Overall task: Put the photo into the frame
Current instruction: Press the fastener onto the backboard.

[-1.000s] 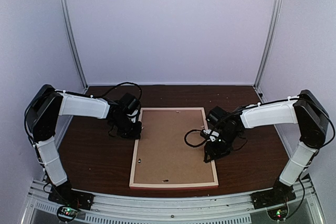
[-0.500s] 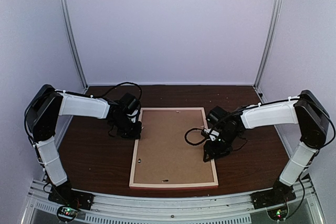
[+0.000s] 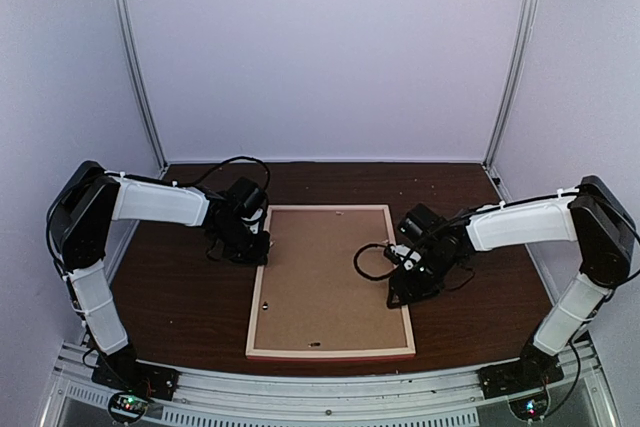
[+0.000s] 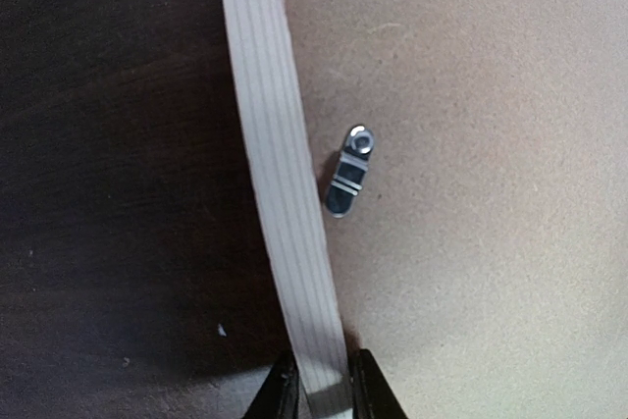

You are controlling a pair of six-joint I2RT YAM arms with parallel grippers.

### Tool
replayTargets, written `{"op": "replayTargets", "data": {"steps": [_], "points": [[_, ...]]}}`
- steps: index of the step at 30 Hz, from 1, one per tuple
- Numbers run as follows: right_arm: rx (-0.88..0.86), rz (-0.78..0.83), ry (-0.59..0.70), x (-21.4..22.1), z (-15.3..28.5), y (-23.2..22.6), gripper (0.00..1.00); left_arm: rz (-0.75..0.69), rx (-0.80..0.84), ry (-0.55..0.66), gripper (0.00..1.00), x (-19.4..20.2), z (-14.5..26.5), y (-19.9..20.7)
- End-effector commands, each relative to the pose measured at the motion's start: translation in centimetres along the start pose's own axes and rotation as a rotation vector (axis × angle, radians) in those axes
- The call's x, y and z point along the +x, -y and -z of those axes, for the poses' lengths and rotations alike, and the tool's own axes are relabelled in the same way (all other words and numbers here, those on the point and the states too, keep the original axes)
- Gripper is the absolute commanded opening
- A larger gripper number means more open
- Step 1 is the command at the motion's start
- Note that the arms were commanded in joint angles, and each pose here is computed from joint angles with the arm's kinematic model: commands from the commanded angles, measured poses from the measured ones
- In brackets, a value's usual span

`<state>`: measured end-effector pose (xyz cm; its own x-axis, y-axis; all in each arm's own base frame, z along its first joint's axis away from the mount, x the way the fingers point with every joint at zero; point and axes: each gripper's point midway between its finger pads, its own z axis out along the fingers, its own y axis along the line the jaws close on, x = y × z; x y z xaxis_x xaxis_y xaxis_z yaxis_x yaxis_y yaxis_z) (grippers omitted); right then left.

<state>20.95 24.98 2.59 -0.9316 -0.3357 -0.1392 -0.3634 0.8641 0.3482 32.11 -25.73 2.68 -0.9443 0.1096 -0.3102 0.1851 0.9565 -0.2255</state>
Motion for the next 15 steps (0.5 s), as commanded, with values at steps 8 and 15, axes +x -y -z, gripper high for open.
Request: {"op": "replayTargets", "data": {"steps": [8,15], "points": [[0.04,0.057,-0.007,0.7,-0.2,1.2,0.49,-0.042,0.061,0.017,0.19,-0.2,0.3,1.4],[0.067,0.105,-0.054,1.1,-0.7,1.8,0.48,-0.042,0.058,0.015,0.19,-0.2,0.2,1.3]]}}
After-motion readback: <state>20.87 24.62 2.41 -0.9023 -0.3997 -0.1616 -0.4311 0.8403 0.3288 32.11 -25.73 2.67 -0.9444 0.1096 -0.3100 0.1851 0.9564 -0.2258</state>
